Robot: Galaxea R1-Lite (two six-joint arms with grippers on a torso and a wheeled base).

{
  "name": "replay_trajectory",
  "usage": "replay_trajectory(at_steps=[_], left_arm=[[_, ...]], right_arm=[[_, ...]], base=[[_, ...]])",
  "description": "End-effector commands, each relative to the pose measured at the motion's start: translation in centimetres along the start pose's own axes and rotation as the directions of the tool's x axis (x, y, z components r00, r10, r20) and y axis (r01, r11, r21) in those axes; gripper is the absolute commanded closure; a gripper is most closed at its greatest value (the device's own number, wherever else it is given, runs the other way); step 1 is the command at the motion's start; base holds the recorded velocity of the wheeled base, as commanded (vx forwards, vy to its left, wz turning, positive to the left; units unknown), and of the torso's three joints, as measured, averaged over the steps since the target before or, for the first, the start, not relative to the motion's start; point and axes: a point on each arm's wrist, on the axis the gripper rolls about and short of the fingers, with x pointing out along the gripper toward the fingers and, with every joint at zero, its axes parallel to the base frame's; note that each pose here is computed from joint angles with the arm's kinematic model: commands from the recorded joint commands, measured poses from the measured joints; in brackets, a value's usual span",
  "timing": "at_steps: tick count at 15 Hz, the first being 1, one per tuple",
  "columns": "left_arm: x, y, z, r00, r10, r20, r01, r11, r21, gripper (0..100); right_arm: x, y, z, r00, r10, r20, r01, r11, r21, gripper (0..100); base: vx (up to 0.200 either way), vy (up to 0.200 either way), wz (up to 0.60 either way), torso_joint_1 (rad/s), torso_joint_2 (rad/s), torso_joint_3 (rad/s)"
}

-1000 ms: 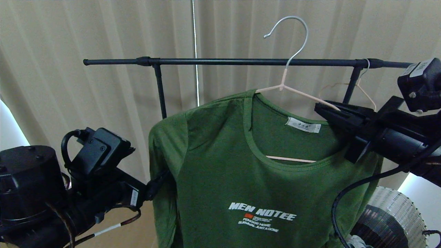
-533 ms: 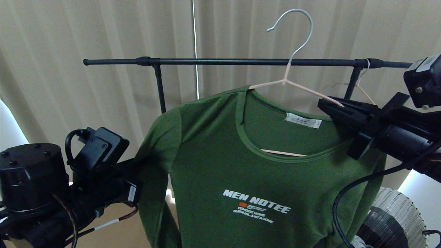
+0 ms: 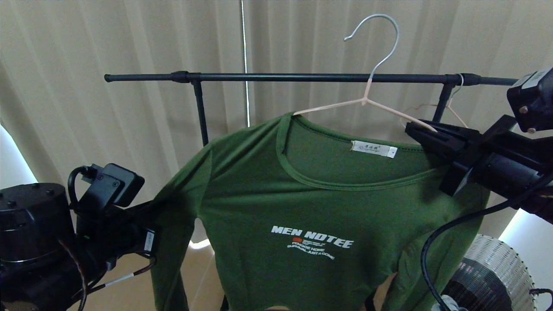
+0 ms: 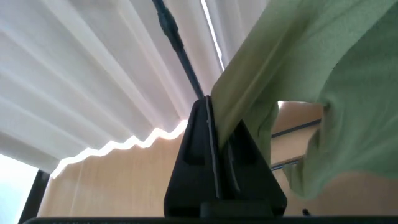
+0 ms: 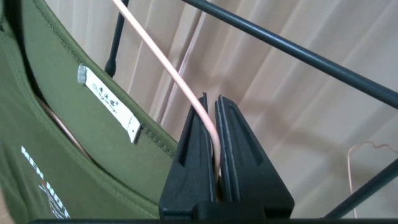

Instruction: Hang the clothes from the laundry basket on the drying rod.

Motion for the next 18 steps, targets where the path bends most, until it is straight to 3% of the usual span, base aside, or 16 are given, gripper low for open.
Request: replay_trajectory(at_steps=[1,6,8,10,14,18], left_arm=[[0.0,0.1,0.2,1.0,0.005,0.006,-0.005,1.0,-0.005,0],[-1.0,-0.3,0.9,0.998,-0.034,0.062,0.034,0.999,-0.008,0],[-2.1,-0.8,1.5,0.989,-0.091,0.119,0.092,0.996,-0.003,0],[-3.5,-1.1,2.7,0.959,-0.184,0.213,0.187,0.982,0.009,0],[-3.8,-1.1,3.2,0.953,-0.185,0.24,0.187,0.982,0.017,0],[-4.0,-1.0,2.9,0.948,-0.164,0.273,0.167,0.986,0.013,0]], right_arm=[[0.1,0.0,0.0,1.0,-0.001,-0.002,0.001,1.0,-0.001,100],[0.2,-0.2,-0.3,1.0,-0.01,-0.016,0.01,1.0,0.0,100],[0.2,-0.4,-0.4,0.999,-0.022,-0.029,0.022,1.0,-0.001,100],[0.0,-0.9,-0.9,0.991,-0.035,-0.126,0.036,0.999,0.003,100],[0.1,-1.3,-1.2,0.939,-0.145,-0.311,0.144,0.989,-0.025,100],[0.3,-1.3,-0.9,0.929,-0.164,-0.332,0.163,0.986,-0.032,100]], base=[[0.0,0.0,0.0,0.0,0.0,0.0],[0.0,0.0,0.0,0.0,0.0,0.0],[0.0,0.0,0.0,0.0,0.0,0.0],[0.0,0.0,0.0,0.0,0.0,0.0],[0.0,0.0,0.0,0.0,0.0,0.0],[0.0,0.0,0.0,0.0,0.0,0.0]])
